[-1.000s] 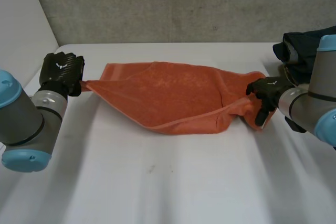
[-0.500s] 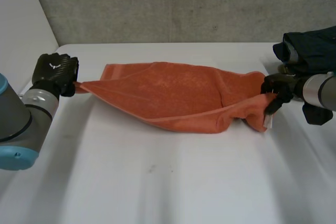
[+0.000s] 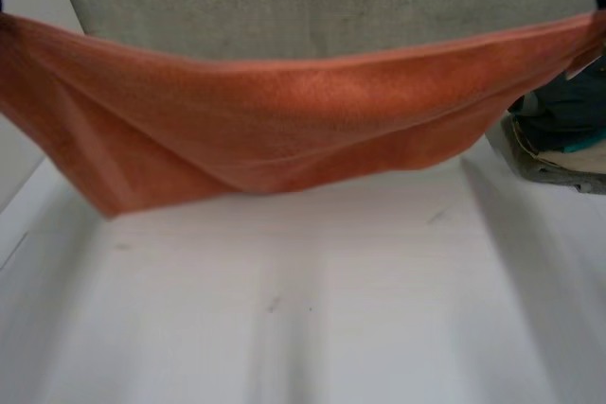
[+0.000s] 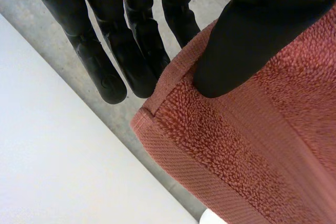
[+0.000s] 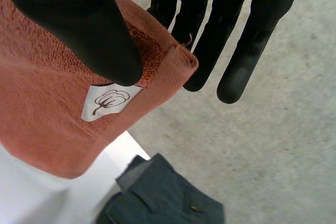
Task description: Fold the laundry.
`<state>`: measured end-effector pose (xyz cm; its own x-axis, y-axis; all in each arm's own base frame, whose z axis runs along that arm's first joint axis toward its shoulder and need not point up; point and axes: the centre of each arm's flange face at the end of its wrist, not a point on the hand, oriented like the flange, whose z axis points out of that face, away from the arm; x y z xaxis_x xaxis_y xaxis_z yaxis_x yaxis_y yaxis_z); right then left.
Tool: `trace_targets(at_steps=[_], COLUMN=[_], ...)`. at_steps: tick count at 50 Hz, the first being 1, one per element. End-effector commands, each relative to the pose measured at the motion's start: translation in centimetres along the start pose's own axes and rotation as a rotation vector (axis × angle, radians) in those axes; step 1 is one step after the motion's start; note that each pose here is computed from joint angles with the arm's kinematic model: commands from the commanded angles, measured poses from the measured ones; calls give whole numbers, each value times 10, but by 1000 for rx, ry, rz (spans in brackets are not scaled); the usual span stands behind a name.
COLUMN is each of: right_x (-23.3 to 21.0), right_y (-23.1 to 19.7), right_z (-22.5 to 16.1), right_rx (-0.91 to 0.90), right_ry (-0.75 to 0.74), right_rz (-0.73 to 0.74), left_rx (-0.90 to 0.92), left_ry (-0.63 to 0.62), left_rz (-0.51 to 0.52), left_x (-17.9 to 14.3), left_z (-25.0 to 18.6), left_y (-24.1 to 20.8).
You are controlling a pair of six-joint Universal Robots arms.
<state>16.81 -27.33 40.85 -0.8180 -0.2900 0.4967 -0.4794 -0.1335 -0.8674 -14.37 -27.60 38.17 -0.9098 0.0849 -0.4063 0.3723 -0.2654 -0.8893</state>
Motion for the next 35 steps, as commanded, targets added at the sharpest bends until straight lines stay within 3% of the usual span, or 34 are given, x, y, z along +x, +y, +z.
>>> trace_targets(at_steps=[1, 4, 10, 16, 21, 25, 26, 30, 35], right_x=[-5, -19, -55, -69, -61, -38, -33, -26, -32], right_y=[13, 32, 64, 71, 43, 5, -7, -21, -11], right_z=[-1, 16, 65, 109, 144, 157, 158, 157, 158], right_rx=[-99, -183, -254, -155, 91, 369, 463, 561, 530], right_ry=[14, -11, -36, 71, 297, 532, 596, 658, 620], right_rz=[-114, -144, -173, -186, -165, -118, -102, -84, -58], left_rx=[-129, -229, -331, -279, -14, 289, 397, 554, 478], left_ry=[57, 116, 283, 267, 124, -106, -213, -364, -302], left_rz=[-6, 26, 141, 176, 207, 218, 204, 152, 89], left_x=[-8, 3, 55, 79, 75, 53, 40, 17, 21], left_z=[8, 22, 54, 92, 140, 168, 174, 175, 172], left_y=[31, 66, 118, 126, 99, 55, 39, 10, 23])
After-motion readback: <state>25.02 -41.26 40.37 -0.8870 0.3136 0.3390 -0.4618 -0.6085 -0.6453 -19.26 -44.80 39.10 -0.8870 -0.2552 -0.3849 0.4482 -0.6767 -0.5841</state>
